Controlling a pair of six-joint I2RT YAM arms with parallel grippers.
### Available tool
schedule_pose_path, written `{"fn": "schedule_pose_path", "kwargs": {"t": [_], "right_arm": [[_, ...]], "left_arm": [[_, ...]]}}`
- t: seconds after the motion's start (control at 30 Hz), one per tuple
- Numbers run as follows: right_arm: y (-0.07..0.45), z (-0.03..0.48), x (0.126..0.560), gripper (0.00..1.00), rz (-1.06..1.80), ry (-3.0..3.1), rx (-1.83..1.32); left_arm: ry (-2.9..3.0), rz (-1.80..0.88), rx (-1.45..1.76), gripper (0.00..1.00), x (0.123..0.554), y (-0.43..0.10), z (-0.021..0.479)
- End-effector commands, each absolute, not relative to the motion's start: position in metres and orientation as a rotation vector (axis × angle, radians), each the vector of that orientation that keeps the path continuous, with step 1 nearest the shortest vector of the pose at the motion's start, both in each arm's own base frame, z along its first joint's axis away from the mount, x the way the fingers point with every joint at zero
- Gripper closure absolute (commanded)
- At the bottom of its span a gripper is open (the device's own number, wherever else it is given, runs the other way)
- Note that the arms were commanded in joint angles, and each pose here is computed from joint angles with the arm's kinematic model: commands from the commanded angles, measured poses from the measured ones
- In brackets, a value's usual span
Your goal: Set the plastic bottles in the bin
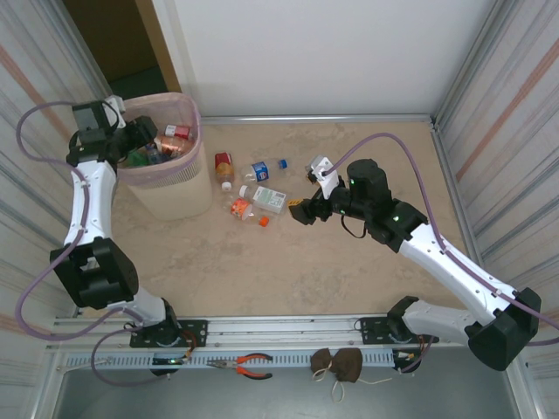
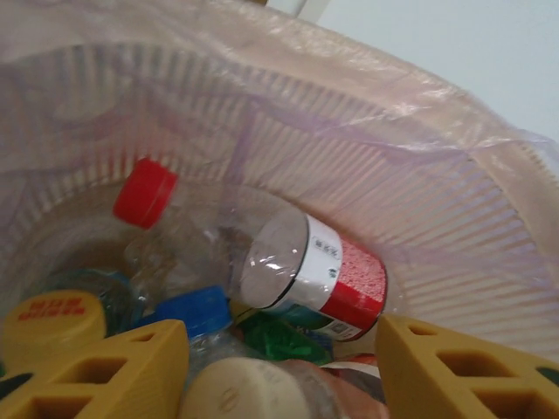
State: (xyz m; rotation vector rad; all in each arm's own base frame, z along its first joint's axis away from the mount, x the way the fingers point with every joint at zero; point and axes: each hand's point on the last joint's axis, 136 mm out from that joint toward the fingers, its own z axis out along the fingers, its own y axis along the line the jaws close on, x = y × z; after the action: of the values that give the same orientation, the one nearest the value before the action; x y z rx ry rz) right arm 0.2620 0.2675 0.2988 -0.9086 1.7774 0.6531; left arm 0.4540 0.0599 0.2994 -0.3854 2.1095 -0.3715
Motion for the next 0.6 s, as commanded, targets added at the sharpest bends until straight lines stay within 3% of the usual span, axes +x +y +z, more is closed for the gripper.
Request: {"fn": "schedule_pose_path", "kwargs": {"t": [0.0, 0.57], "right_arm": [[0.268, 0.317, 0.261, 0.15, 0.643, 1.733, -0.909], [0.269, 0.317, 0.270, 0.15, 0.646, 1.789, -0.841]], "left_arm": [[2.077, -0.309, -0.380, 0.39, 0.442, 0.069, 0.321], [2.040, -0.476, -0.219, 0.42, 0.410, 0.024, 0.364]]}}
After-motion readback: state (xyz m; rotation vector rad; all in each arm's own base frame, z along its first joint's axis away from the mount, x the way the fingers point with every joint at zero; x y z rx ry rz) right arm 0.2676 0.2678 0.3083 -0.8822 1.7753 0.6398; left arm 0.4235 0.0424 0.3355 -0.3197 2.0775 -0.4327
